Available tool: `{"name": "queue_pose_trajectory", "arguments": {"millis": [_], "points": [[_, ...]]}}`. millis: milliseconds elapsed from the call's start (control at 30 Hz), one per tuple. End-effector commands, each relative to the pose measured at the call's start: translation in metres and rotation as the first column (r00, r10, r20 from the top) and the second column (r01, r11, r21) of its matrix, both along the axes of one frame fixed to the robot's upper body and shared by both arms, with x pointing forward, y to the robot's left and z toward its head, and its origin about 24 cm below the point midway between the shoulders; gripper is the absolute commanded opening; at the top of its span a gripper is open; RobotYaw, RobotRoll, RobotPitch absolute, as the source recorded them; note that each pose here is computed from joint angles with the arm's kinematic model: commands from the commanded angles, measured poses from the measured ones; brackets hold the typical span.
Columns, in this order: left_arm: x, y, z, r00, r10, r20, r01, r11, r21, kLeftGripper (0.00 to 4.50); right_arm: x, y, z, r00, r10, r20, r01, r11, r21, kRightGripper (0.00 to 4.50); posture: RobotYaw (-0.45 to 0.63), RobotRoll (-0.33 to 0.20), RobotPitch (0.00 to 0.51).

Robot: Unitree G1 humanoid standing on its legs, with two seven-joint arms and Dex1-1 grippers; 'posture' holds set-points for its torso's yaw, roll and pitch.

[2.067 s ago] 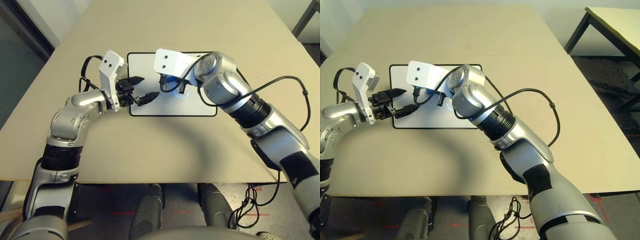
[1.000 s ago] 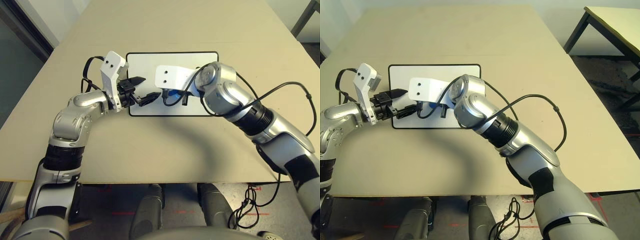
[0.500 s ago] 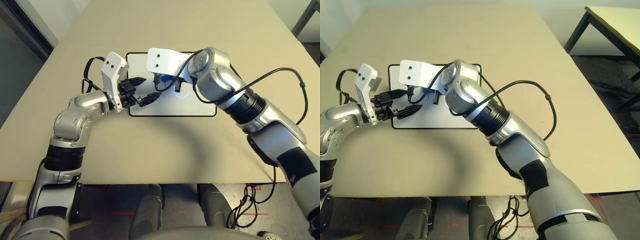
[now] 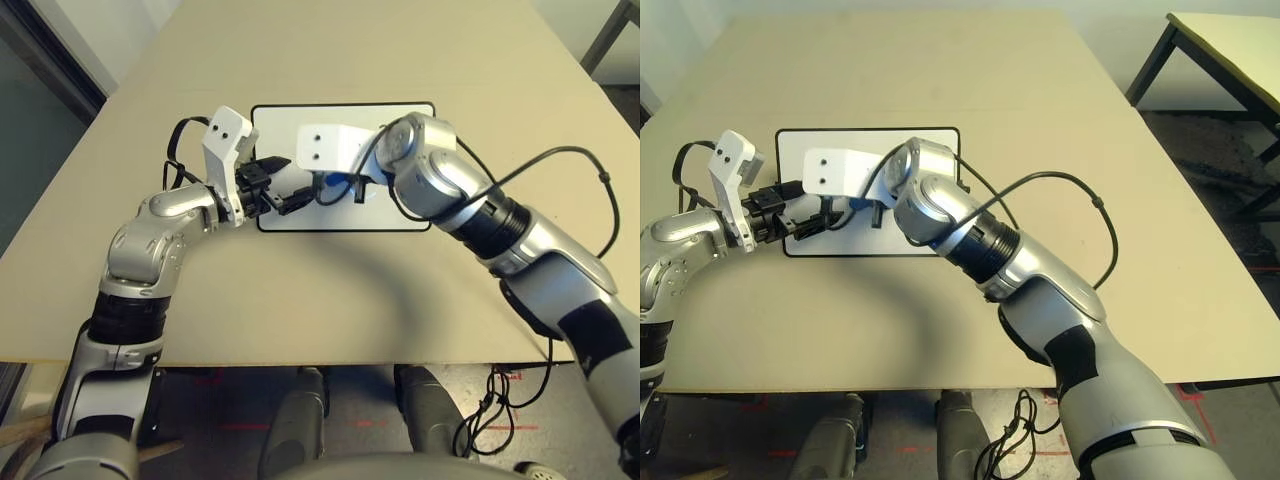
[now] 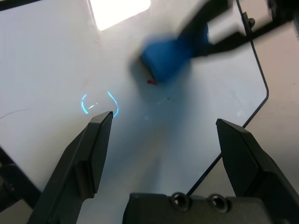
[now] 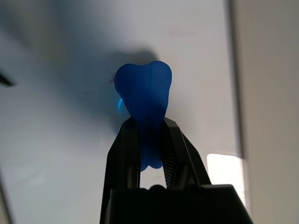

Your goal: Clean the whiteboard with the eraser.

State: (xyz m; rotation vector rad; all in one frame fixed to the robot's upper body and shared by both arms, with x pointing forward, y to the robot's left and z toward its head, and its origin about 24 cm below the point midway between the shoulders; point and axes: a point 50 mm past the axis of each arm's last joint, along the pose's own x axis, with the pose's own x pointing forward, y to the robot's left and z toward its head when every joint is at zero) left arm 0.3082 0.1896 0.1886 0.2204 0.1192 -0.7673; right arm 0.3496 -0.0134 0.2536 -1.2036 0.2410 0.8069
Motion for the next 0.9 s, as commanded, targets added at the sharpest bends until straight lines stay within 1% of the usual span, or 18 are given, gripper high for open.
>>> {"name": "queue_pose_trajectory", "arguments": {"millis": [33,133,267,367,533,633,733,900], "points": [[-0.002,0.000,0.000,1.000,-0.007,-0.002,0.007,1.000,0.011,4.50,-0.008,0.003,-0.015,0.998,0.044,-0.054,-0.045,0.999,-0.029,0.57,0.02,0.000,0.184],[-0.002,0.000,0.000,1.000,-0.007,-0.002,0.007,1.000,0.012,4.50,-0.021,-0.001,-0.035,0.991,0.078,-0.111,-0.087,0.992,-0.086,0.57,0.02,0.000,0.182],[-0.001,0.000,0.001,1.000,-0.009,0.000,0.009,1.000,0.013,4.50,-0.029,-0.003,-0.042,0.987,0.090,-0.136,-0.106,0.988,-0.110,0.57,0.02,0.000,0.178],[-0.001,-0.001,0.001,1.000,-0.011,0.001,0.011,1.000,0.011,4.50,-0.025,-0.002,-0.037,0.990,0.078,-0.118,-0.090,0.991,-0.098,0.57,0.02,0.000,0.179],[0.000,-0.001,0.001,1.000,-0.013,-0.001,0.013,1.000,0.011,4.50,-0.008,0.006,-0.009,0.999,0.037,-0.019,-0.037,0.999,-0.001,0.57,0.02,0.000,0.180],[0.000,-0.002,0.001,1.000,-0.014,-0.001,0.014,1.000,0.009,4.50,-0.005,0.009,-0.006,0.999,0.035,-0.010,-0.035,0.999,0.011,0.57,0.02,0.000,0.180],[-0.001,-0.002,0.001,1.000,-0.013,-0.001,0.013,1.000,0.008,4.50,-0.008,0.008,-0.014,0.998,0.046,-0.038,-0.047,0.999,-0.012,0.57,0.02,0.000,0.181],[-0.001,-0.001,0.000,1.000,-0.009,-0.003,0.009,1.000,0.009,4.50,-0.020,0.002,-0.033,0.992,0.075,-0.104,-0.084,0.993,-0.082,0.57,0.02,0.000,0.181]]}}
